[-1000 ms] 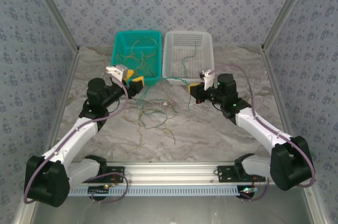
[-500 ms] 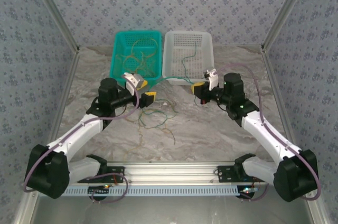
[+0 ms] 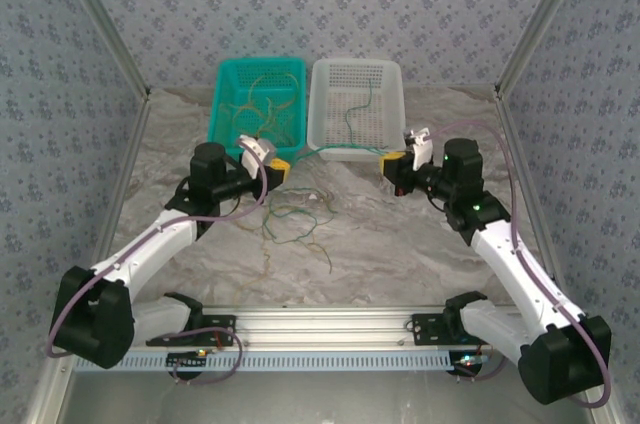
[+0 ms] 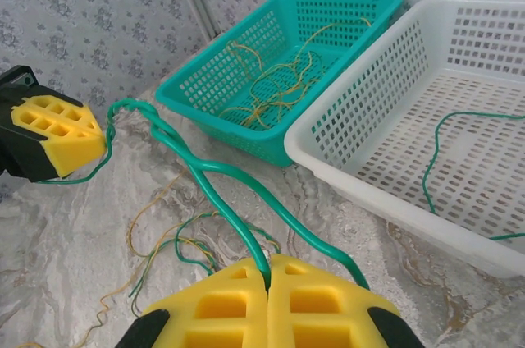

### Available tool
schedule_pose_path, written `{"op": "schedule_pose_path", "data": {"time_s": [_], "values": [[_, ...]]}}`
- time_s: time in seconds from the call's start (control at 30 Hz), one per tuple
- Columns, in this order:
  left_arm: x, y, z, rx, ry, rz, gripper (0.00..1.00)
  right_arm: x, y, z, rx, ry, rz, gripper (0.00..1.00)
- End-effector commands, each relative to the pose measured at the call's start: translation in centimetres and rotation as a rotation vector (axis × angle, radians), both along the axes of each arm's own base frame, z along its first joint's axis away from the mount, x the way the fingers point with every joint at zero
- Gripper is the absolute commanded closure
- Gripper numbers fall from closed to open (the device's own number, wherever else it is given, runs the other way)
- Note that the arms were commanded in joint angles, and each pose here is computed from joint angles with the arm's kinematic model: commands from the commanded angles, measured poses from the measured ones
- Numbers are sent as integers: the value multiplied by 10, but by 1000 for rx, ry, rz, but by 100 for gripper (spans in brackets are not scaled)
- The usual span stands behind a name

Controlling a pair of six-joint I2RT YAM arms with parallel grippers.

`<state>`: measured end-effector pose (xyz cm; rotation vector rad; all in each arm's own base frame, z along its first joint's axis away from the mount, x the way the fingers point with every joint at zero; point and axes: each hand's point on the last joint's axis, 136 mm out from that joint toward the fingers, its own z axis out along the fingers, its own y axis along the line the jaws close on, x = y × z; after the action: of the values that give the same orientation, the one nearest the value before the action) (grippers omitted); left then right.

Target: Untangle the cables

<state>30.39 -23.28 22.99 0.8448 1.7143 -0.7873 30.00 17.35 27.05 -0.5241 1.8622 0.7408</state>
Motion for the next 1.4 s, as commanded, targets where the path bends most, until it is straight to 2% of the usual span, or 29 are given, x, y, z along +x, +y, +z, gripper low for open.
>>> {"op": "schedule_pose_path", "data": {"time_s": [0.0,0.03,0.13,0.23,0.27,0.3,0.47,0.53,0.6,0.63,0.77,0.87,0.9,0.93,1.2,1.23,1.3,1.37], "values": [[4,-3,11,-5,-14,-14,84,-3,-5,10,7,-24,-9,100],[4,-3,11,-1,-15,-13,75,-4,-5,12,8,-28,-8,100],[6,-3,7,20,-7,-11,62,-5,-6,15,14,-35,-6,100],[7,-4,5,23,0,-14,84,-6,-7,15,14,-37,-11,100],[8,-3,4,26,-1,-7,96,-6,-7,15,16,-37,-9,100],[9,-2,3,28,-2,-2,100,-6,-7,14,15,-36,-10,100],[9,-3,8,22,-26,-4,100,-7,-4,12,32,-30,5,100],[8,-4,9,21,-34,-12,91,-7,-1,11,34,-27,18,100],[5,-7,10,26,-50,-28,61,-9,5,10,29,-20,46,100],[4,-9,10,29,-55,-37,66,-9,7,10,25,-20,52,100],[4,-12,8,40,-61,-48,71,-12,15,12,23,-28,79,100],[8,-10,6,51,-69,-30,83,-11,15,13,28,-32,77,100],[8,-11,6,50,-70,-37,94,-12,16,14,31,-35,81,100],[8,-11,6,50,-68,-35,100,-12,17,14,31,-34,83,100],[10,-7,10,46,-87,-9,100,-1,5,15,12,-35,-7,100],[10,-7,13,41,-90,-5,100,1,3,15,5,-34,-18,95],[11,-7,25,14,-99,8,100,3,0,11,-20,-39,-32,70],[8,-8,38,-19,-111,4,100,6,-5,5,-46,-40,-67,62]]}}
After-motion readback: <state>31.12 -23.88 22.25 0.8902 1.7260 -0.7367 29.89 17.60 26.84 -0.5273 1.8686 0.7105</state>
